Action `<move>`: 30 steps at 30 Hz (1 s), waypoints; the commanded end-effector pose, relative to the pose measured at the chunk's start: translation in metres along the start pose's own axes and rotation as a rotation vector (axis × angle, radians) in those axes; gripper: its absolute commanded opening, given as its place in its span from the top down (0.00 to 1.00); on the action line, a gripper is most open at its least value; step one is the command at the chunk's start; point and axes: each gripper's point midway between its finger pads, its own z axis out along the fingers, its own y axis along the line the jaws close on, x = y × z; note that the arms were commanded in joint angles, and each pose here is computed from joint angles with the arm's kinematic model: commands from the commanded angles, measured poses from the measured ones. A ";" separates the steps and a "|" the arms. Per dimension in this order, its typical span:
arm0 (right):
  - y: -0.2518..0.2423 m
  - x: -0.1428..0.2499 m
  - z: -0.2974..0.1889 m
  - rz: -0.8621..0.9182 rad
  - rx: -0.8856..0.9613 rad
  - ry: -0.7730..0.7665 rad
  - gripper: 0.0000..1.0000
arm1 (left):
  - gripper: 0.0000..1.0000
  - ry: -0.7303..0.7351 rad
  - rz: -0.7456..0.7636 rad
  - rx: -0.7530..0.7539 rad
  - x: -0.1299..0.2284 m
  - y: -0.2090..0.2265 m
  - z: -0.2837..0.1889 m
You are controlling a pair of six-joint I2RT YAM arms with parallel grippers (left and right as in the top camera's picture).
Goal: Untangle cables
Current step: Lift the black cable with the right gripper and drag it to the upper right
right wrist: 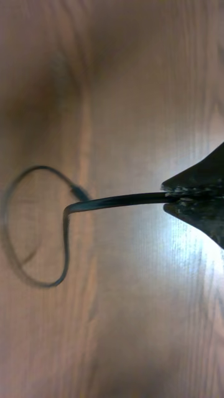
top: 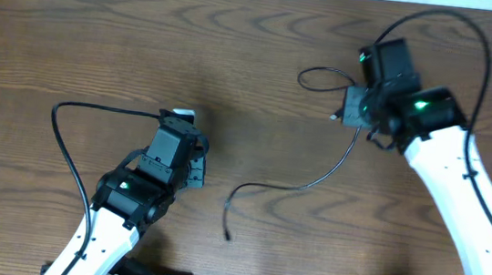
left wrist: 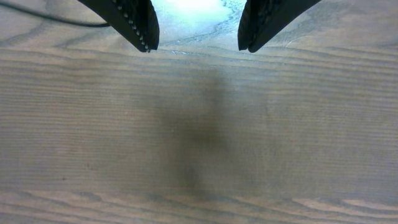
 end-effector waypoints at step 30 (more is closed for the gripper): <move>-0.069 -0.141 -0.158 -0.039 0.064 -0.383 0.99 | 0.54 -0.016 0.003 -0.002 -0.002 0.002 -0.002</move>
